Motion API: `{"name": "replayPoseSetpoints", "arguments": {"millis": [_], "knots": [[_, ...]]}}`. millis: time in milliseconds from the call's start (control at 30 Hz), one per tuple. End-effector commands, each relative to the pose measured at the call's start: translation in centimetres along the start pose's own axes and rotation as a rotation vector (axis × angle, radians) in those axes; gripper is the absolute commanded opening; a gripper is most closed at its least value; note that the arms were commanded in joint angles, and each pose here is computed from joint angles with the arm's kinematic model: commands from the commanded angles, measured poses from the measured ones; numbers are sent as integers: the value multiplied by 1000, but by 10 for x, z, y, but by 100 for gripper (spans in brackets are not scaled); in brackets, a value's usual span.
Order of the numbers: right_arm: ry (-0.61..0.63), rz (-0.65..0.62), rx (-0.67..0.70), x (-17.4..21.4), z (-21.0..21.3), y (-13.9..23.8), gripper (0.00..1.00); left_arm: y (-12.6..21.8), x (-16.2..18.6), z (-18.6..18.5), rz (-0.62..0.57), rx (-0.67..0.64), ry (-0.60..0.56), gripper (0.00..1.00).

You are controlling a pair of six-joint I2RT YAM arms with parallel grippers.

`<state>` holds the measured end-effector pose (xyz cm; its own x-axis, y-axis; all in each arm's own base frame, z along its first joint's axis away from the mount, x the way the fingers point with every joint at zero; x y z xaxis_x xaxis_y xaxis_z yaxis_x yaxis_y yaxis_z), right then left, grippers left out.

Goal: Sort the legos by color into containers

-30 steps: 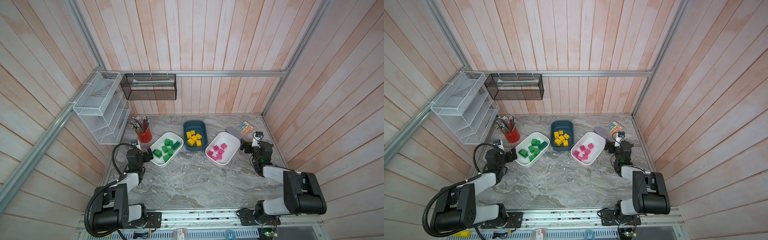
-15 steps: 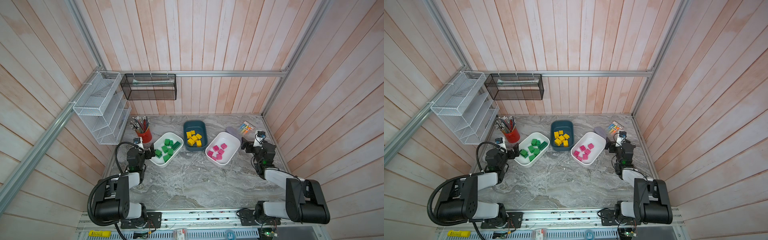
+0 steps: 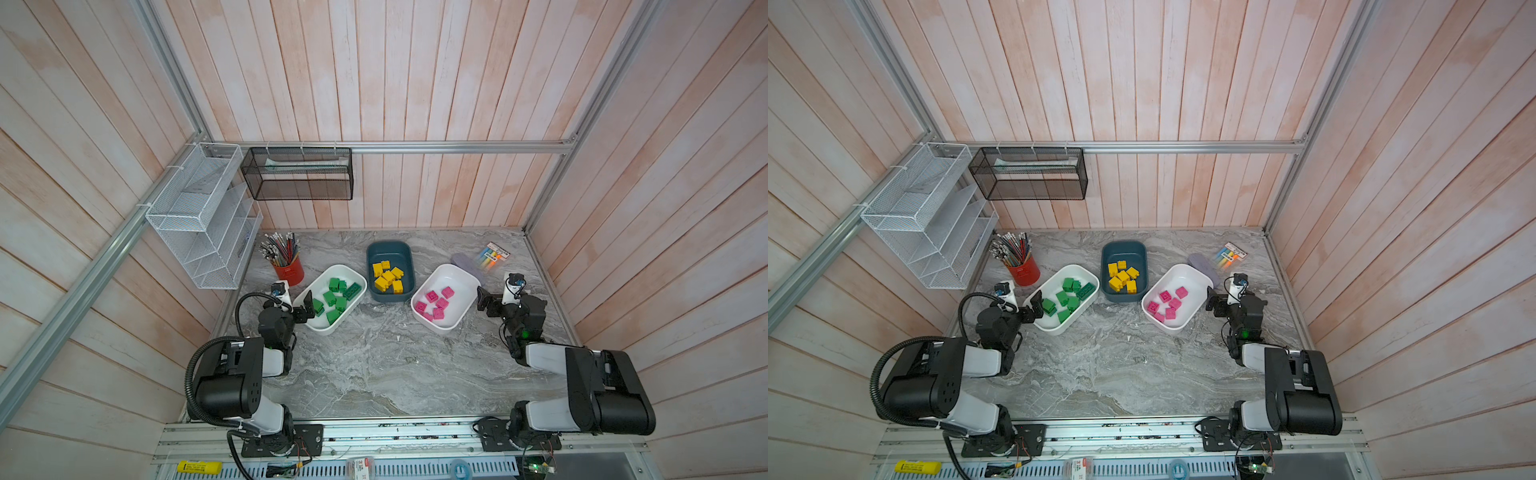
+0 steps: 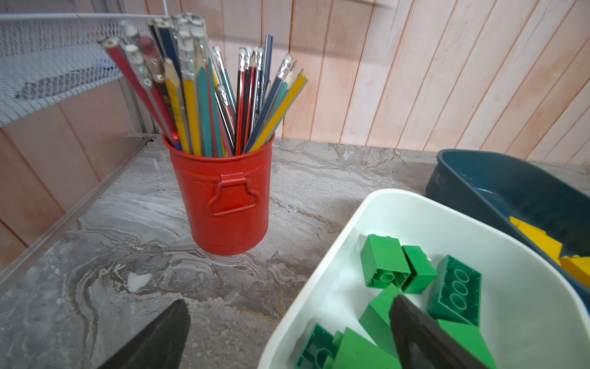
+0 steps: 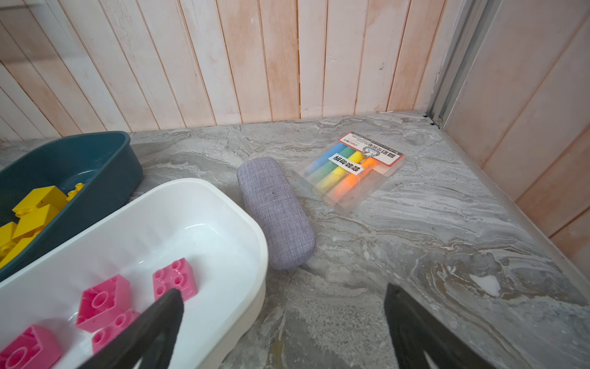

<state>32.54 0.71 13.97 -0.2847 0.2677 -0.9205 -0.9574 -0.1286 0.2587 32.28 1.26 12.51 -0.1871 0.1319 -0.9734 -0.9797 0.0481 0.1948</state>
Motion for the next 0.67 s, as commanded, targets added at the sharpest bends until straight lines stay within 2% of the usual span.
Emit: {"name": "replayPoseSetpoints", "arguments": {"millis": [0, 33, 67, 133, 467, 633], "knots": [[104, -127, 55, -13, -3, 9, 98, -1, -12, 0, -65, -2, -24, 100], [65, -147, 77, -15, -8, 7, 98, -1, -13, 1, -63, -2, -25, 100], [67, -113, 62, -13, -8, 2, 98, -2, -13, 1, -58, -1, -26, 100], [115, -67, -4, -4, -2, -6, 98, -2, -13, 1, -60, -1, -26, 100], [57, -170, 70, 3, -16, 10, 98, -2, -12, 1, -57, -2, -26, 100], [61, -154, 72, 4, -16, 9, 98, -2, -12, 1, -57, -2, -26, 99]]}}
Point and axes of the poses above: each gripper's point midway between its finger pads, its own y axis back along the fingers, its own z axis along the line the jaws close on, x = y × z, the point moved 6 cm from there along y, back along the fingers, and after that the axes turned 12 degrees about -y, right-handed, at the moved point
